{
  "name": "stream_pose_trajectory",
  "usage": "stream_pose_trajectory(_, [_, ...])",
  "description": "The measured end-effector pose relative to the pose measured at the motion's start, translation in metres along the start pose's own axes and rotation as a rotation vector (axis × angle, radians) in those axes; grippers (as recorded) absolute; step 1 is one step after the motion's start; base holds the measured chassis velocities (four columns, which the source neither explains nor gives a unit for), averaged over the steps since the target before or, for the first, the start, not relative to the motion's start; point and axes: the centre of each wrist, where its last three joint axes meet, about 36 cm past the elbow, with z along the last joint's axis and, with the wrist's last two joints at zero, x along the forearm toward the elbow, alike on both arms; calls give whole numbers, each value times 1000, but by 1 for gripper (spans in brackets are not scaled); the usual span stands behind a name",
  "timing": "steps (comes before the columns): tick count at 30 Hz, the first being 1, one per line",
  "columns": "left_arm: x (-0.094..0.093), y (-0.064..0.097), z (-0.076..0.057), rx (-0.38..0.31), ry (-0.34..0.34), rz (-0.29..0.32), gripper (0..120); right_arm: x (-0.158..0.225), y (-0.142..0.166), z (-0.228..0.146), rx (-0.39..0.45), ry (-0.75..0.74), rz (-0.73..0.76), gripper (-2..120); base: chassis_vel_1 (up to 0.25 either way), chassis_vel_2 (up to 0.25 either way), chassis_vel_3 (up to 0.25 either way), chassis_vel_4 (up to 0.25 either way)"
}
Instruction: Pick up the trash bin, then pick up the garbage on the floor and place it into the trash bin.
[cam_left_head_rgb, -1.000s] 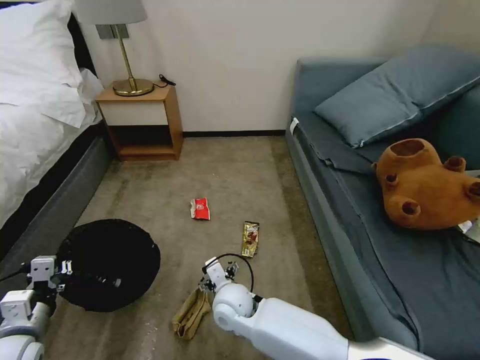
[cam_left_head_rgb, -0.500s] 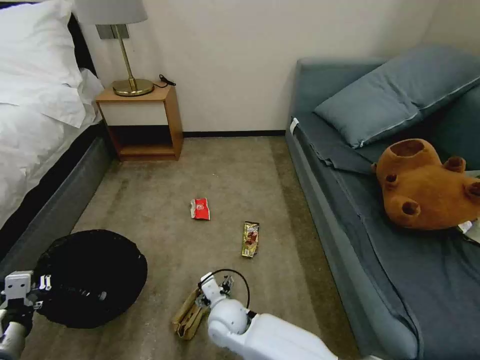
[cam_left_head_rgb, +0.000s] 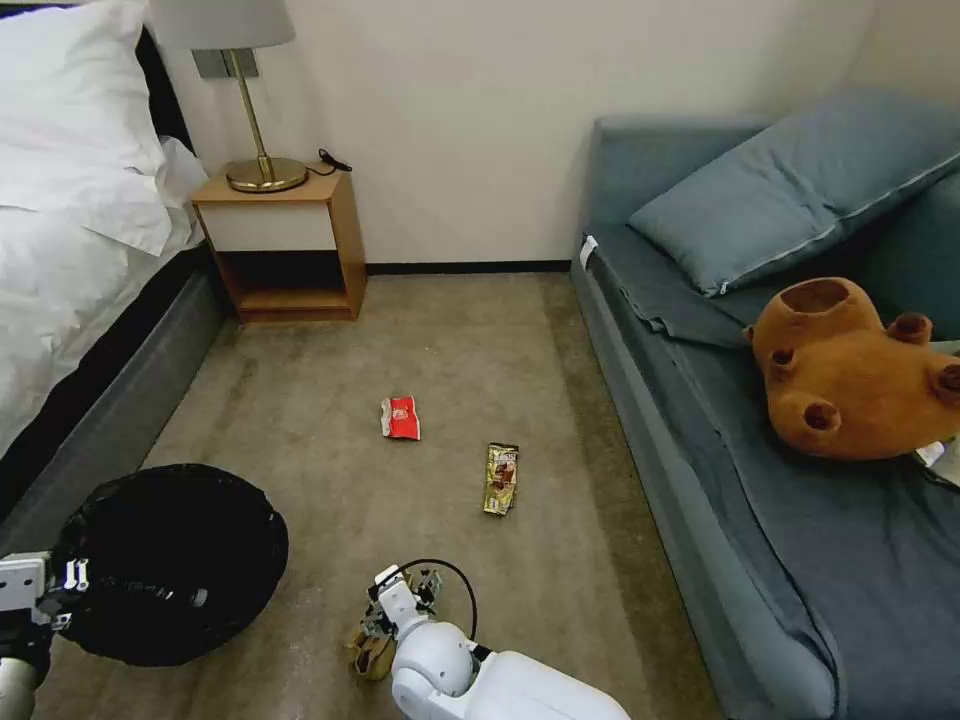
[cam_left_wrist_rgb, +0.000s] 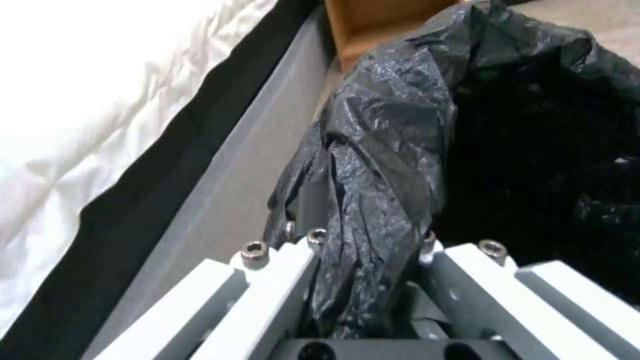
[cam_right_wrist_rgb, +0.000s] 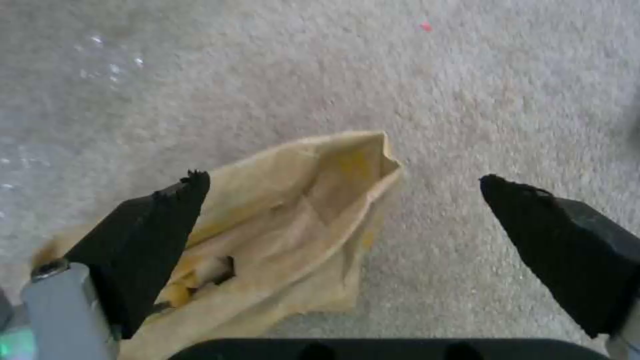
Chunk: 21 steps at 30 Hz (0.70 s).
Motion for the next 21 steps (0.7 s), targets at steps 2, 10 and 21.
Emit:
stream_pose_trajectory(2, [-4,-1,-2,-1,-8,6,4,-1,-2,3,-7,3,1,100,0,0,0,0])
stream_pose_trajectory(10, [-12,-1,-6,1,-17,19,4,-15,-6,11,-31,15,-22,100,0,0,0,0])
stream_pose_trajectory(21, [-25,-8,-5,17,-26,38,4,-25,-9,22,-29,37,-64,97,0,0,0,0])
